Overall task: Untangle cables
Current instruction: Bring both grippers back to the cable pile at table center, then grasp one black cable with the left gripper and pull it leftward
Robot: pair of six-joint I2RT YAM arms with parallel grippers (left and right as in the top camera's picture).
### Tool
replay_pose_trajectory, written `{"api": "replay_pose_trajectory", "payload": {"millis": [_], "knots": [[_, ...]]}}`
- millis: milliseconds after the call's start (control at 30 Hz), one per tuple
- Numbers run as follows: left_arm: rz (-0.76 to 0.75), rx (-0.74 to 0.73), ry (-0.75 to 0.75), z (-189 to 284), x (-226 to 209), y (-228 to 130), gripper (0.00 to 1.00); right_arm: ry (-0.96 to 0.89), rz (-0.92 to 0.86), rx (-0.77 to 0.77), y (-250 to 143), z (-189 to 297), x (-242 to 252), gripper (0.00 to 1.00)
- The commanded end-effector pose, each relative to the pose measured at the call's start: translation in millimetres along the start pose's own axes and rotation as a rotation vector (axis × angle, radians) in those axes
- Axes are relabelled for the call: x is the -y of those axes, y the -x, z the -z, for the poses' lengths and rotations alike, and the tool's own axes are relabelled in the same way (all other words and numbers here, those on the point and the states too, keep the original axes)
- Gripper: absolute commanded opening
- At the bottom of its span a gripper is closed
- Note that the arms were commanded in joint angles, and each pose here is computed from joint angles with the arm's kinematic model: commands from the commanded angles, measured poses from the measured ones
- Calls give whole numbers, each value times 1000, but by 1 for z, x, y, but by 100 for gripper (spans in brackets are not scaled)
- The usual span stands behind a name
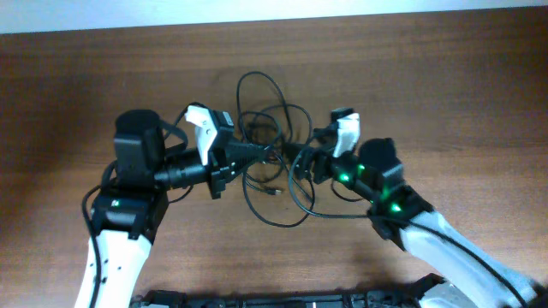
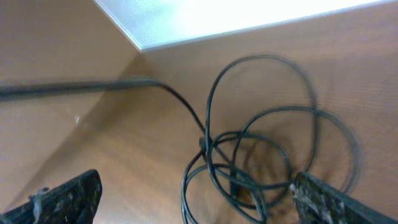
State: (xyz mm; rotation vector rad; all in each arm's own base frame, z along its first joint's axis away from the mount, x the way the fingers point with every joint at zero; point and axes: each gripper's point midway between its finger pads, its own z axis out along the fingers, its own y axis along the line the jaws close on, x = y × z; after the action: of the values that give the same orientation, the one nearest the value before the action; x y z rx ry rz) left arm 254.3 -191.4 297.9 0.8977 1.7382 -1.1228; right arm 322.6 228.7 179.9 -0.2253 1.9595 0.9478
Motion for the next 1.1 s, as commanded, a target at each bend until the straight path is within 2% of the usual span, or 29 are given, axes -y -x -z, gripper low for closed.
{"api": "replay_pose_trajectory", "payload": {"millis": [0,167,400,433,533,567,600,633,767,900,1067], "knots": [[-120,71,69,25,13,27,0,140,6,-95,-29,-23,-7,98],[-216,143,154,54,29,50,0,165,42,-173,-73,-52,9,99],[-190,134,153,53,25,47,0,158,64,-338,-138,-77,5,97],[-190,133,157,53,24,47,0,61,67,-366,-150,-78,19,78],[-182,138,200,54,17,49,0,-21,70,-376,-154,-76,32,47],[-195,146,199,55,17,52,0,-27,70,-373,-153,-77,34,20],[-198,154,200,55,17,54,0,-33,71,-370,-152,-77,35,8],[-202,165,200,56,18,58,0,-33,72,-370,-152,-77,35,4],[-214,221,227,60,16,75,0,-128,40,-357,-148,-75,55,4],[-188,253,397,80,-14,81,0,-299,-131,-309,-125,-58,111,4],[-142,345,621,127,-51,96,0,-483,-271,-270,-100,-15,184,4]]}}
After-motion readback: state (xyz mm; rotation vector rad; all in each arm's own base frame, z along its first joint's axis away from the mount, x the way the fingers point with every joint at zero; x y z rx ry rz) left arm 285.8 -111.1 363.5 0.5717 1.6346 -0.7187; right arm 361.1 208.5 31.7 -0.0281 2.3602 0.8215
